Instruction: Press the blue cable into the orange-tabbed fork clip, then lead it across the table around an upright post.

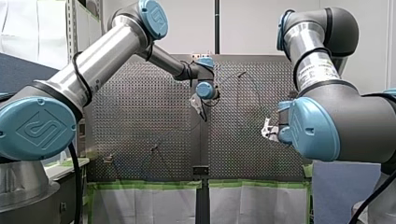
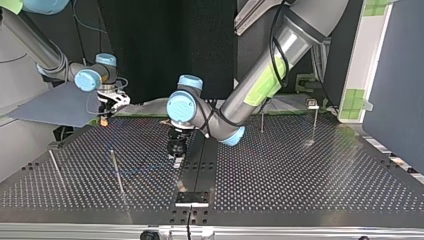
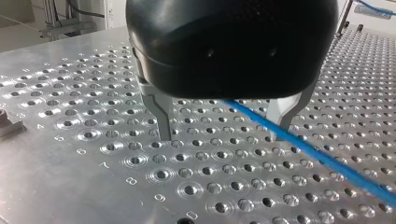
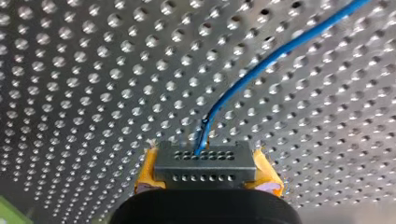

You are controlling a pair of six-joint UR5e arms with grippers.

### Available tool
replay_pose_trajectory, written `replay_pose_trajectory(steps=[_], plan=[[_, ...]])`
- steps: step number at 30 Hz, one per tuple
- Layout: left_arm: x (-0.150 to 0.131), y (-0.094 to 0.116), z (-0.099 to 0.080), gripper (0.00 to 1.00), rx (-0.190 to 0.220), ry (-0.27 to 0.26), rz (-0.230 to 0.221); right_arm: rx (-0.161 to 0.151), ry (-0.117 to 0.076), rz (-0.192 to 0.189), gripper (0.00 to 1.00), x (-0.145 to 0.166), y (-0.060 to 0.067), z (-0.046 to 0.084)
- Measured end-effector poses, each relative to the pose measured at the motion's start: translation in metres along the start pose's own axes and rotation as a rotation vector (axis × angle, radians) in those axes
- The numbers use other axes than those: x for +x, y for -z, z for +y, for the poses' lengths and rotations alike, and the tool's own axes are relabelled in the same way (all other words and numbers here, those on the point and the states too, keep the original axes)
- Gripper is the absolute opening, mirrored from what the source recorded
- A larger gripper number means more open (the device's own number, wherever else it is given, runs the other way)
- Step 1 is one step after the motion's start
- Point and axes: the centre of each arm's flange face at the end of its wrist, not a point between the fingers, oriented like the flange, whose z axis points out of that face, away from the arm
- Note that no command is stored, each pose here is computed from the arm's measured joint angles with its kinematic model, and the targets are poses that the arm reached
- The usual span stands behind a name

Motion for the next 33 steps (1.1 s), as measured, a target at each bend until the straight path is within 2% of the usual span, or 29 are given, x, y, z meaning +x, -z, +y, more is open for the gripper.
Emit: replay_pose_trajectory(steps=[16, 24, 33], plan=[[0.0, 0.0, 0.0, 0.99, 0.002, 0.0, 0.001, -0.05, 0.019, -0.037, 0.0, -0.043, -0.005, 0.041], [0.0, 0.0, 0.0, 0.99, 0.002, 0.0, 0.001, -0.063, 0.013, -0.037, 0.0, -0.056, -0.007, 0.055], [0.001, 0.001, -0.001, 0.99, 0.002, 0.001, 0.002, -0.084, -0.003, -0.045, 0.0, -0.083, -0.009, 0.074]])
